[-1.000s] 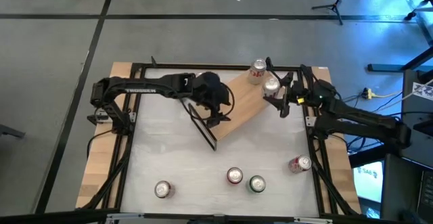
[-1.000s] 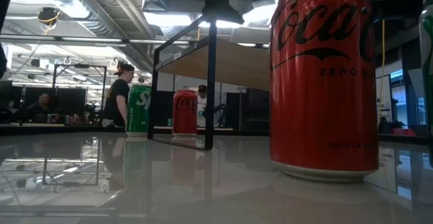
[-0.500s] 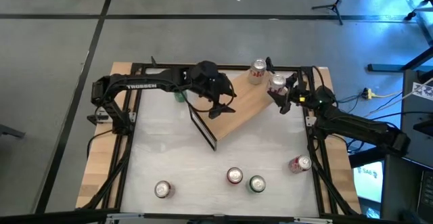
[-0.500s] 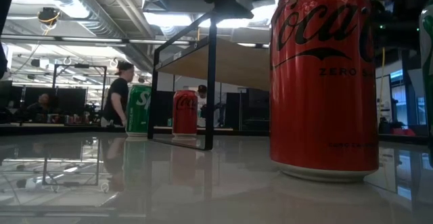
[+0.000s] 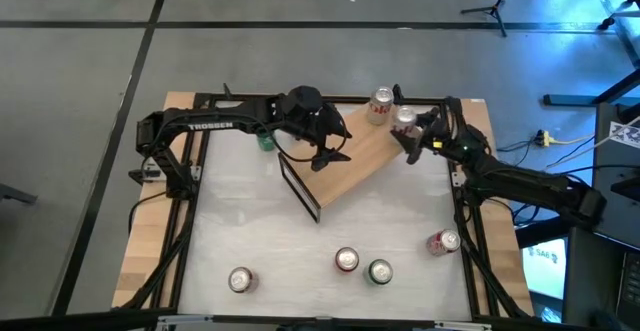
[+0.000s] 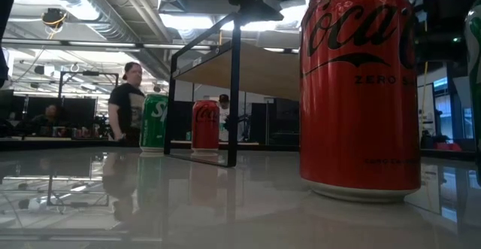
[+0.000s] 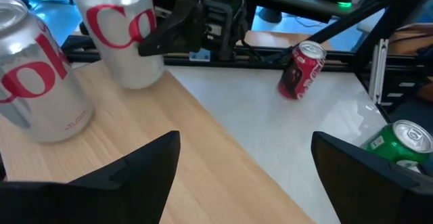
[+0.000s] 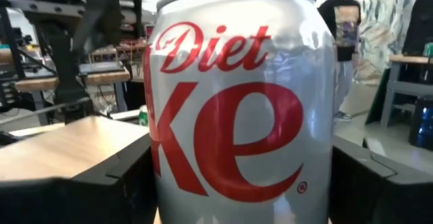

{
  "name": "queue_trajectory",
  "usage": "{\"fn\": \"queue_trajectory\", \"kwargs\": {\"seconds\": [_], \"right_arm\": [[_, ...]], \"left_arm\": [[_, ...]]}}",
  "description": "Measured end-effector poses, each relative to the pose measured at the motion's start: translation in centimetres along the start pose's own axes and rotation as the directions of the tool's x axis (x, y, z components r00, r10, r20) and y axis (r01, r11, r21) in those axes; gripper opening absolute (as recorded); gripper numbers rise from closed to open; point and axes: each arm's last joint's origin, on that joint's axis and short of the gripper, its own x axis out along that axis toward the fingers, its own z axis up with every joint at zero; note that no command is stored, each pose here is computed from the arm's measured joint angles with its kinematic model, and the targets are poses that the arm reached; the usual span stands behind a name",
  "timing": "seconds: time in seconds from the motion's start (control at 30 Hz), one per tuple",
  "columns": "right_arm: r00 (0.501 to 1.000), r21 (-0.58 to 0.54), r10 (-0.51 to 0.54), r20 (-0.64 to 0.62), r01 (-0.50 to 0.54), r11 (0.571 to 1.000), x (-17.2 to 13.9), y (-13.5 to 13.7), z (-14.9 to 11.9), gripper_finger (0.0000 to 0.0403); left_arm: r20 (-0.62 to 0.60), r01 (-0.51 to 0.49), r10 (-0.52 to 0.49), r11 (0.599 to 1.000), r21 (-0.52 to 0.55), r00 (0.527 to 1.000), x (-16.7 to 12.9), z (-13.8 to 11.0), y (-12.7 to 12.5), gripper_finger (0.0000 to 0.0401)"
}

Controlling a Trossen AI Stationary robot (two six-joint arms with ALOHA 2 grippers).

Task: Place canned beverage on shelf
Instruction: Put the silver soda can on the shelf aligned with the other silver soda can

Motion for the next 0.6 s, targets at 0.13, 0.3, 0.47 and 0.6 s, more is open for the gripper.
{"fn": "queue_trajectory", "kwargs": {"seconds": [0.13, 0.3, 0.47, 0.6], "right_arm": [[1.000, 0.006, 0.000, -0.014, 0.000, 1.000, 0.33, -0.07, -0.34, 0.0303], [1.000, 0.005, -0.001, -0.009, 0.001, 1.000, 0.50, -0.10, -0.40, 0.0303], [0.999, 0.010, -0.001, -0.037, 0.001, 1.000, 0.60, -0.12, -0.68, 0.0303], [0.999, 0.009, -0.009, -0.042, 0.009, 1.000, 0.60, -0.14, -0.74, 0.0303]], "left_arm": [[-0.001, 0.000, 0.000, 1.000, -0.011, 1.000, 0.00, -0.01, 0.00, 0.0323], [-0.001, 0.001, -0.001, 1.000, -0.022, 1.000, 0.01, -0.01, -0.04, 0.0323], [-0.002, 0.001, -0.001, 1.000, -0.022, 1.000, 0.01, -0.01, -0.04, 0.0323], [-0.002, 0.000, 0.000, 1.000, -0.022, 1.000, 0.01, -0.01, -0.04, 0.0323]]}}
